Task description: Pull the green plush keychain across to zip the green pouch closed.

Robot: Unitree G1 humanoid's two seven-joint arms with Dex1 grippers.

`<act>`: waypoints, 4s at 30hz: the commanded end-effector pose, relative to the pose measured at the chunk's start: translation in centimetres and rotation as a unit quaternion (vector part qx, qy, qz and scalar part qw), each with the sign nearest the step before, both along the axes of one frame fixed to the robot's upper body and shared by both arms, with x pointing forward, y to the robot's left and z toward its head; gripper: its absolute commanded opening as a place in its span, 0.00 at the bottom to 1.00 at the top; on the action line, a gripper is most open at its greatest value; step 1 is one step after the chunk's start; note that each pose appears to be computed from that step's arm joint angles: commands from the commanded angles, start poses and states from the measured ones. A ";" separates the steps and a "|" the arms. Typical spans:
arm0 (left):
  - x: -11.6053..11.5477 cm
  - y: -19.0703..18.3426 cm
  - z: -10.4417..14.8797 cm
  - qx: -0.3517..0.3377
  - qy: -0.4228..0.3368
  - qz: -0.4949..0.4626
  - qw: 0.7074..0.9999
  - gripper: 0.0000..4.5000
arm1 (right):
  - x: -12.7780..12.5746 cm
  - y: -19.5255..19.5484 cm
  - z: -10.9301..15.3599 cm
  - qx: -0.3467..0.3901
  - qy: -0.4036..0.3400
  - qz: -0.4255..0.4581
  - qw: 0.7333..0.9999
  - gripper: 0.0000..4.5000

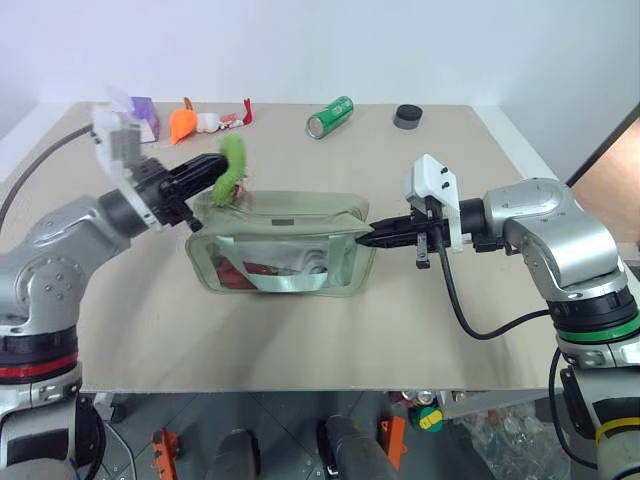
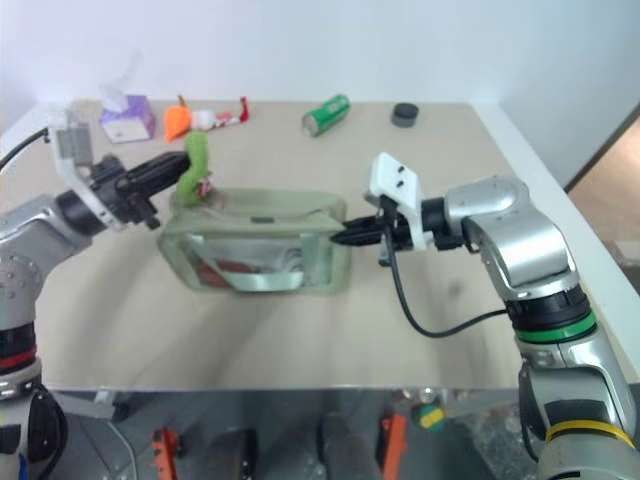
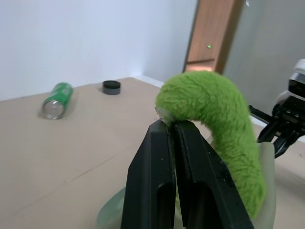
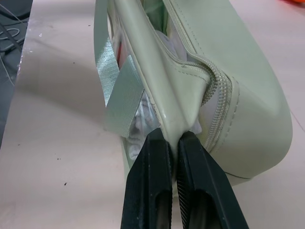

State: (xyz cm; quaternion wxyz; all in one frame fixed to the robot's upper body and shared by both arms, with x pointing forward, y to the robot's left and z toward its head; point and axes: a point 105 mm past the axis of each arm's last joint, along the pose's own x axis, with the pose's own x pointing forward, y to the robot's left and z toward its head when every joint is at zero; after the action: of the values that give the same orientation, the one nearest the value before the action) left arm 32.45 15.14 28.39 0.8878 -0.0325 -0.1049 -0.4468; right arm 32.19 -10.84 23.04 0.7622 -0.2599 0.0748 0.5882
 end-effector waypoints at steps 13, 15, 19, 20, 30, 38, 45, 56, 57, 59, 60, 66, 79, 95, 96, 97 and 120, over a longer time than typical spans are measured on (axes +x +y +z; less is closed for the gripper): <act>-1.1 0.2 -0.4 0.072 -0.015 -0.009 0.997 0.51 | -0.1 0.1 0.8 -0.001 -0.023 0.001 1.000 0.00; -1.3 0.6 -0.1 0.068 -0.018 -0.005 0.998 0.67 | -0.1 0.2 0.8 -0.001 -0.024 0.004 1.000 0.00; -1.7 1.3 0.6 0.051 -0.026 0.006 0.998 0.89 | 0.0 0.5 0.7 -0.002 -0.024 0.010 1.000 0.00; -1.8 1.6 0.9 0.043 -0.030 0.008 0.999 0.89 | 0.0 0.6 0.7 -0.002 -0.025 0.011 1.000 0.00; -5.6 5.0 -0.6 0.055 -0.011 0.011 0.998 0.89 | 0.1 0.8 0.7 -0.004 -0.026 0.018 0.999 0.00; -5.5 6.8 -5.3 0.115 0.059 0.042 0.991 0.89 | 0.0 1.0 0.5 -0.003 -0.024 0.022 0.999 0.00; -4.4 6.2 -6.0 0.112 0.063 0.041 0.991 0.89 | -0.1 0.9 0.5 -0.003 -0.023 0.020 1.000 0.00; -4.3 5.4 -6.1 0.090 0.060 0.025 0.994 0.41 | -0.1 0.5 0.5 -0.006 -0.022 0.011 1.000 0.00; -4.3 5.3 -6.0 0.087 0.059 0.025 0.994 0.33 | -0.1 0.5 0.5 -0.007 -0.022 0.011 1.000 0.00; -4.3 5.2 -6.0 0.085 0.059 0.025 0.994 0.20 | -0.1 0.5 0.5 -0.007 -0.022 0.012 1.000 0.00; -4.4 5.2 -6.0 0.085 0.059 0.025 0.994 0.09 | -0.1 0.5 0.5 -0.008 -0.022 0.012 1.000 0.00; -3.8 5.4 -6.3 0.088 0.065 0.053 0.993 0.01 | 0.0 0.6 0.3 -0.013 -0.022 0.015 1.000 0.00; -3.3 4.8 -6.1 0.082 0.060 0.050 0.994 0.00 | -0.1 -0.2 1.3 0.022 0.007 0.001 1.000 0.51; -3.1 4.4 -6.0 0.083 0.055 0.042 0.994 0.00 | 1.4 -3.0 8.8 0.182 0.008 -0.043 0.982 1.00; -3.1 4.4 -6.0 0.084 0.055 0.040 0.994 0.00 | 2.6 -1.7 8.9 0.188 0.005 -0.061 0.980 1.00; -3.1 4.3 -6.1 0.084 0.056 0.039 0.994 0.00 | 3.5 -0.5 8.9 0.187 0.002 -0.076 0.979 1.00; -3.2 3.6 -6.4 0.078 0.054 0.033 0.995 0.00 | 4.5 10.1 6.4 0.153 0.070 -0.011 0.986 1.00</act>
State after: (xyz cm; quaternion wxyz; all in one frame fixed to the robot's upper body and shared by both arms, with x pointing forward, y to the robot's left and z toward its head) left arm 29.62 18.99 21.11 0.9084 0.0030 -0.0028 -0.4180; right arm 37.36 -1.20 28.16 0.7989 -0.0807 0.0662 0.5923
